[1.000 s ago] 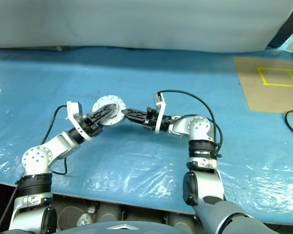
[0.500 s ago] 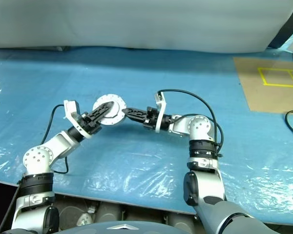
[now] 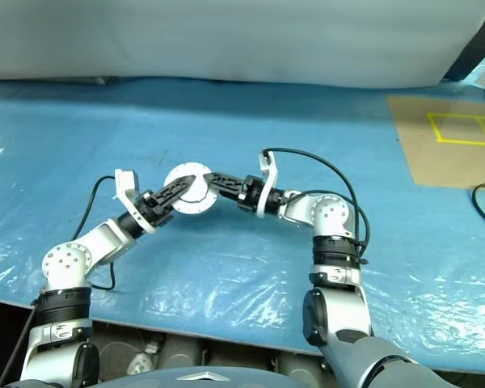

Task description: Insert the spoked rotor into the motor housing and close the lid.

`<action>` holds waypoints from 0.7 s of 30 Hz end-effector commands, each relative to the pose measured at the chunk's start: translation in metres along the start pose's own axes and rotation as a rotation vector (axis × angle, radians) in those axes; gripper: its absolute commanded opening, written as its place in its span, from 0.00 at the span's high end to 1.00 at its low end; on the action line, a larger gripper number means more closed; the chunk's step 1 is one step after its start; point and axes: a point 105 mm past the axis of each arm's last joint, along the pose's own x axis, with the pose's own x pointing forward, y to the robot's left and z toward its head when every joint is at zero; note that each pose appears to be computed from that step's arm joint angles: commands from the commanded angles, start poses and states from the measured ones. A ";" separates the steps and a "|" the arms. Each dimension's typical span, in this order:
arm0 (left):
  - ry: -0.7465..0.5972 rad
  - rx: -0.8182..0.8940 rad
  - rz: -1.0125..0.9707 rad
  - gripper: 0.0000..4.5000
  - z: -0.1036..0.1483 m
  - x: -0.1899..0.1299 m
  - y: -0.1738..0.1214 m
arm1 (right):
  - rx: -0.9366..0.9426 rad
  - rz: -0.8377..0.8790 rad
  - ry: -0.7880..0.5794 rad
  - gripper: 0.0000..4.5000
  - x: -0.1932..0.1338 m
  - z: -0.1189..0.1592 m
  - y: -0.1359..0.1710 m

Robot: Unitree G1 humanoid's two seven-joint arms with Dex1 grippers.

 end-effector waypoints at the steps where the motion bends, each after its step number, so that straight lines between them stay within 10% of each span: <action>1: -0.114 0.061 -0.052 0.37 0.030 -0.001 -0.017 | -0.021 0.087 0.012 0.31 0.006 0.003 0.019; 11: -0.487 0.234 0.120 0.37 0.110 -0.033 -0.013 | -0.099 -0.019 -0.051 0.31 -0.002 0.016 0.006; 21: -0.573 0.410 0.466 0.37 0.130 -0.070 0.040 | -0.218 -0.137 -0.069 0.31 -0.019 0.018 -0.009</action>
